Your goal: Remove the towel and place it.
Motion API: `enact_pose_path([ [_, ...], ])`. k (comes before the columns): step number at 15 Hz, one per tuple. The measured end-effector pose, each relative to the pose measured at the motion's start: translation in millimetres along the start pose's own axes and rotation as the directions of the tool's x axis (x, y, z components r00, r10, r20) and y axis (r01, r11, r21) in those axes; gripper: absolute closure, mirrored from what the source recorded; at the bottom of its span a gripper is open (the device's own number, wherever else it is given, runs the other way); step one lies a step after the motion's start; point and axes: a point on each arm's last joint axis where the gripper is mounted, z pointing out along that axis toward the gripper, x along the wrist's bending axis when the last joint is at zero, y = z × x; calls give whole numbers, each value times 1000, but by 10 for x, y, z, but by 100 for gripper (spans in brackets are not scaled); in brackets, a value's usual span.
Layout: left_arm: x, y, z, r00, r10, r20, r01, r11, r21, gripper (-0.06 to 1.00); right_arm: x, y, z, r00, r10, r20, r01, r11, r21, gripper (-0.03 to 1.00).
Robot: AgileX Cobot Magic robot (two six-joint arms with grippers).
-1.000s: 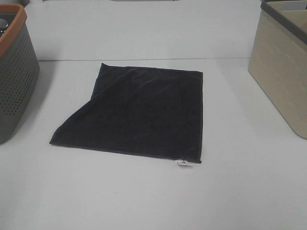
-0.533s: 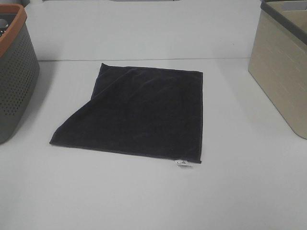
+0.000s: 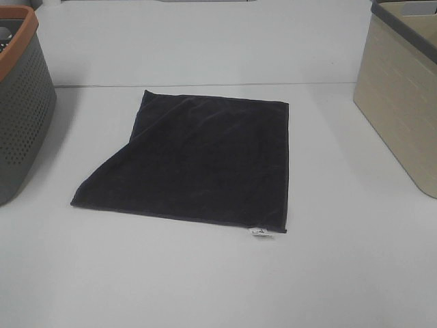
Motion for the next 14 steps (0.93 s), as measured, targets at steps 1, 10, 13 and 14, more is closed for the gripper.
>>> enact_pose_path([
  [1, 11, 3, 0, 1000, 13, -6, -13, 1000, -3, 18, 0, 0, 0, 1000, 0, 0, 0, 1000, 0, 27],
  [10, 23, -6, 18, 1000, -21, -17, 21, 1000, -3, 18, 18, 2, 0, 1000, 21, -20, -21, 1000, -1, 27],
  [13, 23, -6, 18, 1000, -21, -17, 21, 1000, -3, 18, 20, 2, -1, 999, 23, -22, -23, 1000, -2, 27],
  [14, 23, -6, 18, 1000, -21, -17, 21, 1000, -3, 18, 20, 2, -1, 999, 23, -22, -23, 1000, -2, 27],
])
